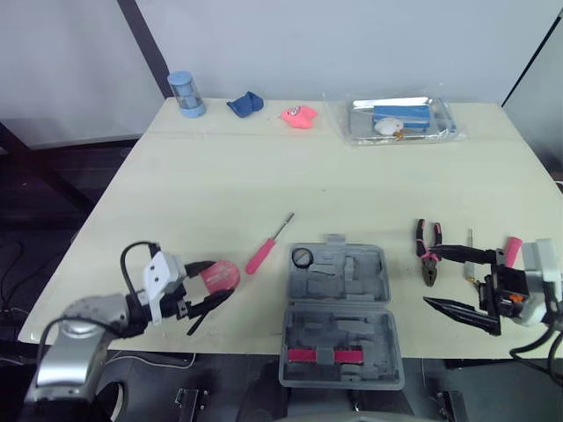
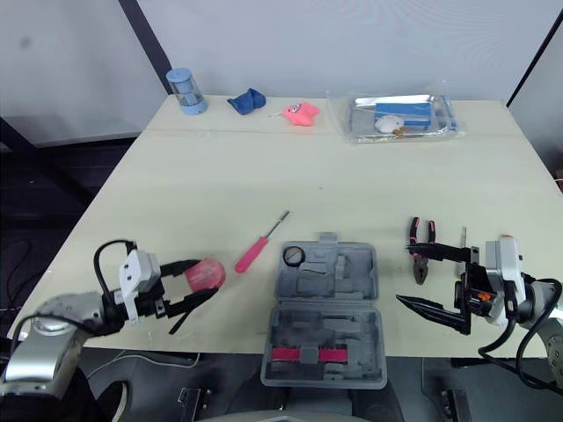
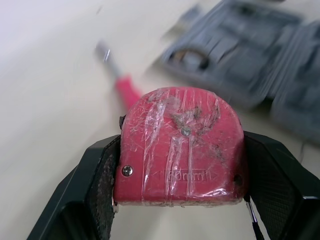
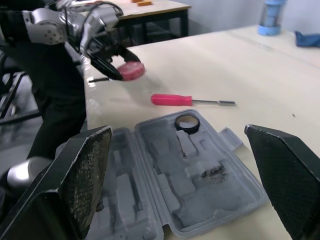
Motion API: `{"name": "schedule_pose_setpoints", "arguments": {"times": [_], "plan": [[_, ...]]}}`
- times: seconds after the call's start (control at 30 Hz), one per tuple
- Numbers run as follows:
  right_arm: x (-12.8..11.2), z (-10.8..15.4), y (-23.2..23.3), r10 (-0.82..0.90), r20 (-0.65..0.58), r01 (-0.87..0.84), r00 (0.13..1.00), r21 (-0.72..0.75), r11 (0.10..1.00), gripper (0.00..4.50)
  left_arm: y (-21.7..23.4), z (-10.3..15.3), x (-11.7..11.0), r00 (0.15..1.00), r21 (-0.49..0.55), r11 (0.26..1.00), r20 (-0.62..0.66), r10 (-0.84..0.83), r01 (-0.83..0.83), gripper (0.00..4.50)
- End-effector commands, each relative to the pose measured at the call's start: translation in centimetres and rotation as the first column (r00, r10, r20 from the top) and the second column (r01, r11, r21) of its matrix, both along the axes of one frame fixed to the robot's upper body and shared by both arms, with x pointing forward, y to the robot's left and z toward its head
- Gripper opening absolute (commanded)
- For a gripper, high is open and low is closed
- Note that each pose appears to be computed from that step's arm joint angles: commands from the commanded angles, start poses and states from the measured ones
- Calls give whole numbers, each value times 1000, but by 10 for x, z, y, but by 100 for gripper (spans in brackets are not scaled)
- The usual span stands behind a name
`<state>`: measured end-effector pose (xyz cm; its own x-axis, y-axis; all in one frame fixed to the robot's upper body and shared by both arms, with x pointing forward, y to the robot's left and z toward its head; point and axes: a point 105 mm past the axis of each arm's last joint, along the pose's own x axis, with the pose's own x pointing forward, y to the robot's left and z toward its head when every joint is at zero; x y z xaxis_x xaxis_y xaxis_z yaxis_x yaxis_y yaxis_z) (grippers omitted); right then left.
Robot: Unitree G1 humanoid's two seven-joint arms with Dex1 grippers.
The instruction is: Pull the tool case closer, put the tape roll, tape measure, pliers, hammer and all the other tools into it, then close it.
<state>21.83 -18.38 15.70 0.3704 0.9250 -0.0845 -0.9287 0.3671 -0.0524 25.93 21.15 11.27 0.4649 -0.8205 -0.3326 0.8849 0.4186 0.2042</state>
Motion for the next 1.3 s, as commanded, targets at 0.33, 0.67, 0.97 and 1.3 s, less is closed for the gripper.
{"name": "schedule_pose_setpoints", "arguments": {"times": [0.33, 0.67, 0.97, 1.3], "plan": [[24, -2, 36, -184, -250, 166, 951, -92, 982, 450, -120, 38, 24, 843, 37, 847, 86, -531, 530, 307], [25, 6, 70, -116, -522, 185, 845, 82, 979, 450, -169, 38, 44, 746, 118, 763, 159, -647, 636, 307], [34, -1, 80, -152, -700, 311, 698, 105, 944, 450, -189, 42, 49, 732, 96, 762, 222, -644, 641, 307], [35, -4, 85, -140, -806, 369, 576, 103, 923, 157, -195, 43, 48, 731, 66, 761, 232, -641, 646, 307]]}}
